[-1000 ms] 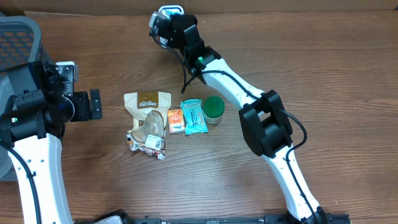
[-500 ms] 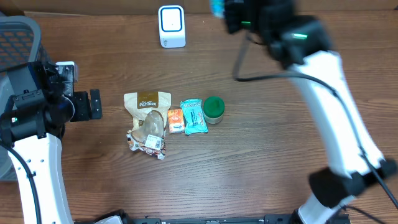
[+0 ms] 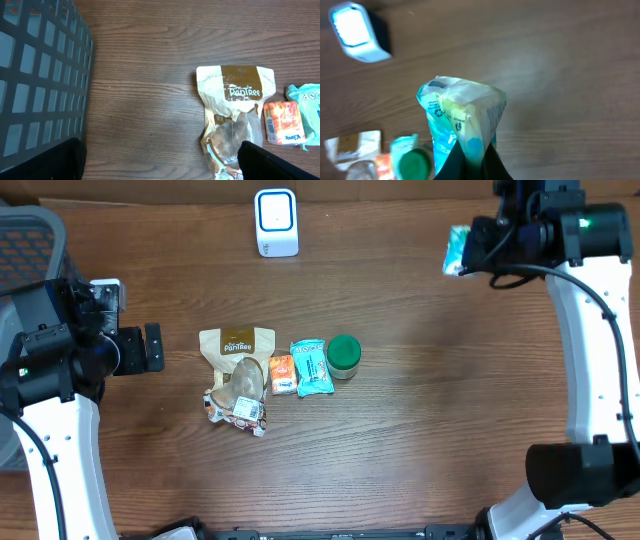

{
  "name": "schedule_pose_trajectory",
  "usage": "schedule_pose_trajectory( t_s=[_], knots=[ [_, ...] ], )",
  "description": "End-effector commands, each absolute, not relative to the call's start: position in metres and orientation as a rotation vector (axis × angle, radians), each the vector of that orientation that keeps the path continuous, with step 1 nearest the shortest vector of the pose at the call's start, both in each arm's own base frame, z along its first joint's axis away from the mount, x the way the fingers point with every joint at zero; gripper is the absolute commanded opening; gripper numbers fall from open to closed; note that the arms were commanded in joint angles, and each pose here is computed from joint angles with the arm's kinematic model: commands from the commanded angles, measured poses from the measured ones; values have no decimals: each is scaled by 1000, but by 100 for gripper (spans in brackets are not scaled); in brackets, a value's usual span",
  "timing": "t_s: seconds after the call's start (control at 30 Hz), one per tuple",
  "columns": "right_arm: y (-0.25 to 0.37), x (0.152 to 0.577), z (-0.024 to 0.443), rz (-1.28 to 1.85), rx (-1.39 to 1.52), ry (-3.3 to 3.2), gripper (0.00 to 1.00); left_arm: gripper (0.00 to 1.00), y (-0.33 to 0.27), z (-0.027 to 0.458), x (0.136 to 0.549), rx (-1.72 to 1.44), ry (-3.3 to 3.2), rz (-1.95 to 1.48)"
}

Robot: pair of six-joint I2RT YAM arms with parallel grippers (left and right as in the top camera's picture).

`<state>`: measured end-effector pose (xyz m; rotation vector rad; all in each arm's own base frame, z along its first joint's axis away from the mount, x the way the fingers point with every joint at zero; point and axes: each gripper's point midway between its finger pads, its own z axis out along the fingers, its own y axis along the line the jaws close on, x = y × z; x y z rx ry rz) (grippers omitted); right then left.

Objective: Scan the item barcode
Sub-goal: 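Carry the scanned pack right and set it down on the table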

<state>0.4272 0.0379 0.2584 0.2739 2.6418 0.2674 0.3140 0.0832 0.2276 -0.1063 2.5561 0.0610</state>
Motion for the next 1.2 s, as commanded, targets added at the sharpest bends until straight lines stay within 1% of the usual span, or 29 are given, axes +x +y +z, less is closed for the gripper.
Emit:
schedule_pose_trajectory(
  t_s=[0.0, 0.23, 0.5, 0.63, 0.8, 0.9, 1.17],
  knots=[
    [26, 421, 216, 277, 377, 2724, 4, 99, 84, 232, 315, -124, 2542, 64],
    [11, 410, 147, 278, 457, 2804, 4, 100, 84, 232, 315, -124, 2542, 64],
    [5, 401, 100, 280, 521, 2824, 4, 99, 84, 232, 315, -124, 2542, 64],
    [5, 397, 84, 279, 528, 2831, 4, 100, 84, 232, 315, -124, 2542, 64],
    [3, 396, 78, 266, 531, 2831, 4, 100, 84, 232, 315, -124, 2542, 64],
    [-4, 397, 73, 205, 542, 2832, 4, 100, 84, 232, 315, -124, 2542, 64],
    [-5, 386, 40, 180, 575, 2938, 5, 100, 84, 232, 315, -124, 2542, 64]
  ],
)
